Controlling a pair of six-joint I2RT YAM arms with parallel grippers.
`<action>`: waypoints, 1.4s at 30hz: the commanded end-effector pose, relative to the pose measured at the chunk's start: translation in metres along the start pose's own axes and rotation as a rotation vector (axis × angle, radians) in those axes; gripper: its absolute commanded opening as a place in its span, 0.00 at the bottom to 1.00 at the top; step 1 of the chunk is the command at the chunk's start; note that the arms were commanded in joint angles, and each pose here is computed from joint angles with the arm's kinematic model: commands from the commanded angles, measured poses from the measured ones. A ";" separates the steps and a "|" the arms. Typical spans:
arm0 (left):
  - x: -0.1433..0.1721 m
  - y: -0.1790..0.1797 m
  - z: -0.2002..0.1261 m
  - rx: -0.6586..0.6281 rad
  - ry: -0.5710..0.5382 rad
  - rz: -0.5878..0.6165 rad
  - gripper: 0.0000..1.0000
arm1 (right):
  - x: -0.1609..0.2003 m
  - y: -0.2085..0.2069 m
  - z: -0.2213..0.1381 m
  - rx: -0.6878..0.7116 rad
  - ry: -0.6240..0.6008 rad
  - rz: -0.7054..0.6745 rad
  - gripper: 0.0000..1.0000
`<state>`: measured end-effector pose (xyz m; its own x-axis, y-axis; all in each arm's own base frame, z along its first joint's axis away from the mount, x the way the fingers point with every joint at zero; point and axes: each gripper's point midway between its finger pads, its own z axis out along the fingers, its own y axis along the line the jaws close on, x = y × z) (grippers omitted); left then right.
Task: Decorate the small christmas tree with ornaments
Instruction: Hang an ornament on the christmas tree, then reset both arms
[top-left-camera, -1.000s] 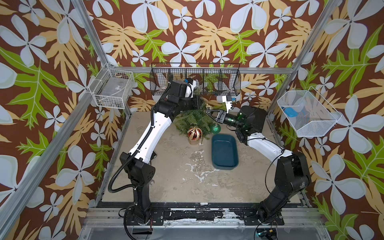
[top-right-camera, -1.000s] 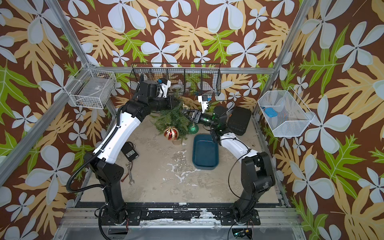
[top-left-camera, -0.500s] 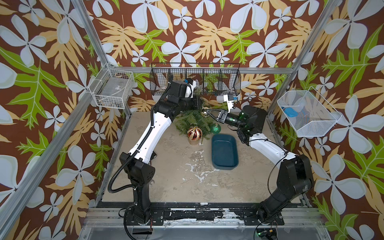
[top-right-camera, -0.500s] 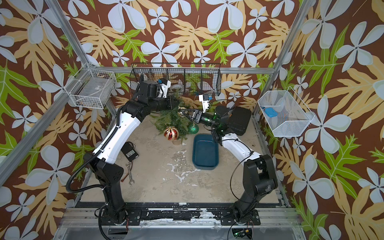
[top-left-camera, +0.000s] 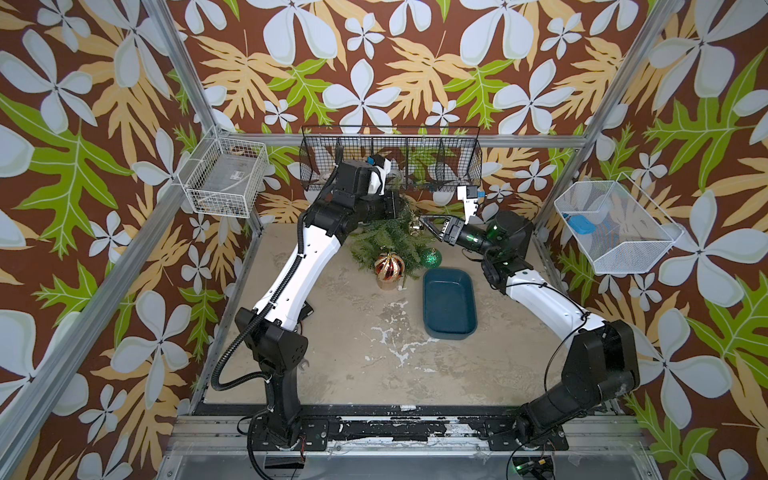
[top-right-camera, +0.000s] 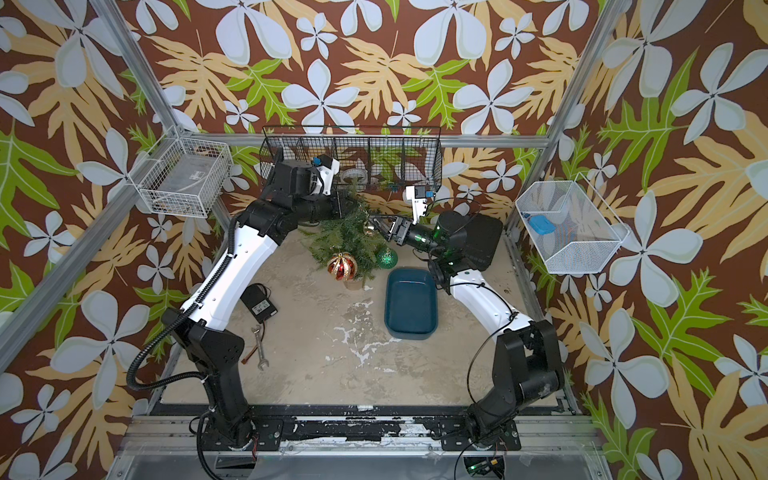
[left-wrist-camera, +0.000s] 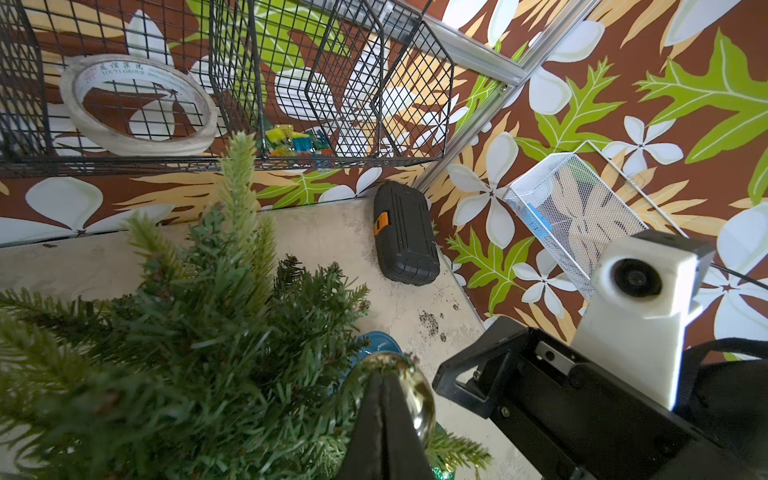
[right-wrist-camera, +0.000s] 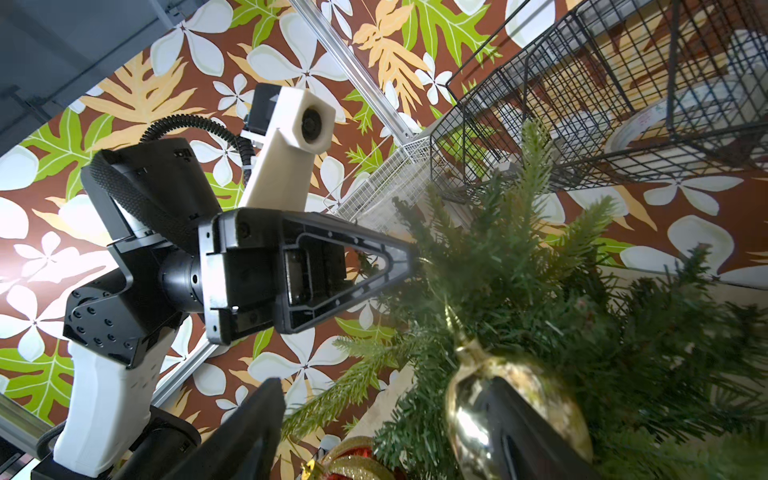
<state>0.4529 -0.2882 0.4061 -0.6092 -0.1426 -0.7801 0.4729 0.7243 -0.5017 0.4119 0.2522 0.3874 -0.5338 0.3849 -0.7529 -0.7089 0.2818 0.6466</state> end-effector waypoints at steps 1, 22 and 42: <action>-0.002 -0.001 -0.001 0.011 -0.007 -0.006 0.00 | -0.009 0.001 -0.004 0.017 -0.031 -0.029 0.79; -0.015 -0.011 -0.027 0.006 -0.065 0.001 0.52 | -0.025 0.032 -0.021 0.035 -0.057 -0.124 0.79; 0.009 0.025 -0.142 -0.117 -0.269 -0.014 1.00 | -0.010 0.029 -0.075 0.318 -0.059 -0.236 1.00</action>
<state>0.3708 -0.1883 0.4343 -0.4652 -0.2767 -0.8409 0.3877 0.7902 -0.4745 0.3608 0.2015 0.4138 -0.3645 0.3488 -0.8634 -0.6681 0.5479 0.5034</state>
